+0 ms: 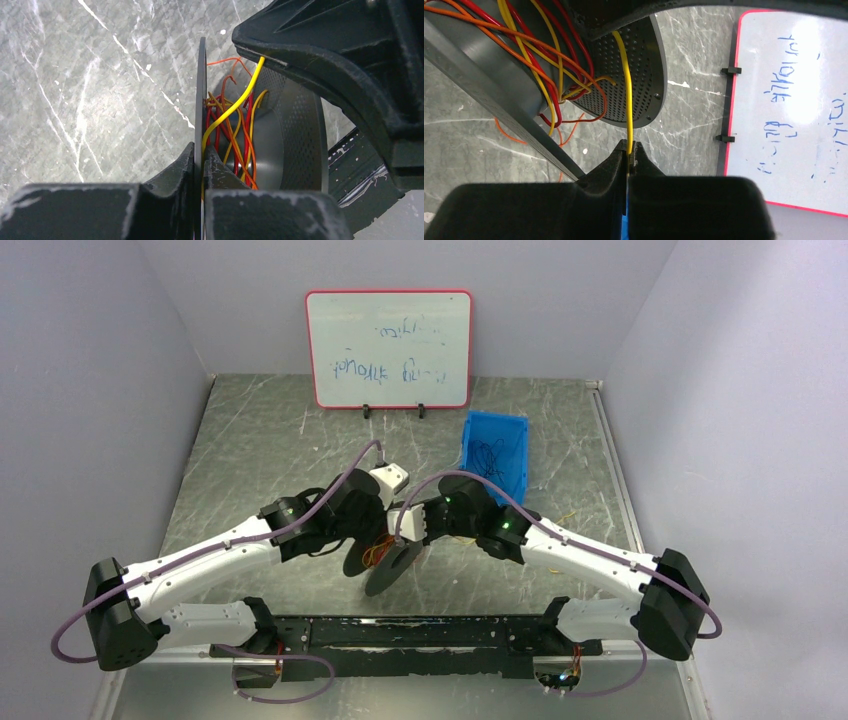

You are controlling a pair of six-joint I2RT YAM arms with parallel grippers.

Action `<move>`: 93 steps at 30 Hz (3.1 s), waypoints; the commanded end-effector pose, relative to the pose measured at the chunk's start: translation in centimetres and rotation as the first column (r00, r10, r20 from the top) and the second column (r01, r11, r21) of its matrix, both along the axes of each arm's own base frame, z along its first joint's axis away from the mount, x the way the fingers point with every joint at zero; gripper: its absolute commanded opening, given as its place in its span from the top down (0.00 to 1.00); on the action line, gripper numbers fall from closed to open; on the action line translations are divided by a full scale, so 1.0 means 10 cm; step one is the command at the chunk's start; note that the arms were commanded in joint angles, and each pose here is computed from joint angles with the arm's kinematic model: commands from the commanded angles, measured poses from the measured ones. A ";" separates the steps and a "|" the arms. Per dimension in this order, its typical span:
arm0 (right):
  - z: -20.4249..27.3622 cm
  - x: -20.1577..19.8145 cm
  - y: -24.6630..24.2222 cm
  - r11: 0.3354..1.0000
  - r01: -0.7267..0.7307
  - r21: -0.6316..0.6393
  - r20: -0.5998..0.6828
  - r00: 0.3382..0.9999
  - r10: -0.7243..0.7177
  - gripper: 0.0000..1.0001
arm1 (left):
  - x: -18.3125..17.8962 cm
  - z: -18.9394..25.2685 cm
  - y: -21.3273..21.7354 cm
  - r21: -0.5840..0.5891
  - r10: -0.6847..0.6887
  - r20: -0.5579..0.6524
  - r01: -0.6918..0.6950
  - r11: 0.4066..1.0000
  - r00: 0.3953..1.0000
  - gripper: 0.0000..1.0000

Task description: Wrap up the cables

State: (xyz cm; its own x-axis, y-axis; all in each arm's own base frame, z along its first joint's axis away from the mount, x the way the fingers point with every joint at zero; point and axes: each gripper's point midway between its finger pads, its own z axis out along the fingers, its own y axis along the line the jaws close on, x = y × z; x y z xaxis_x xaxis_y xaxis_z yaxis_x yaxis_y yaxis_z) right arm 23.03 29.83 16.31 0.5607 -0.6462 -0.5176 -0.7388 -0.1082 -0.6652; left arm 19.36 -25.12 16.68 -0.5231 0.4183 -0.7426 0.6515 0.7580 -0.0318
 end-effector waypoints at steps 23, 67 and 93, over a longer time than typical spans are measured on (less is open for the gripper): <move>0.28 0.04 -0.13 0.960 0.174 0.219 -0.013 0.984 -0.176 0.75 | 0.17 0.18 0.07 -0.082 0.079 0.039 -0.076 0.994 0.996 0.93; -0.28 0.00 -1.13 0.201 0.928 0.313 -0.744 0.371 -0.556 0.26 | 0.38 1.86 0.61 -0.249 0.296 0.291 -0.227 0.942 0.910 0.93; -0.76 0.09 -0.99 0.355 0.933 0.052 -0.889 0.205 -0.410 0.25 | 0.34 2.58 0.99 -0.310 0.401 0.378 -0.294 0.904 0.835 0.93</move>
State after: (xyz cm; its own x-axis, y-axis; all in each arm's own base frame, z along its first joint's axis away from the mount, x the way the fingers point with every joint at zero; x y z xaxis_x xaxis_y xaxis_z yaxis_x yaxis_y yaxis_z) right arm 23.86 18.34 7.67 -0.6461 -0.0264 -0.7628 -0.3793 0.8784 0.2908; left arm 22.52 -16.89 38.60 -0.2961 0.1357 -0.9455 0.3947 0.9188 0.0083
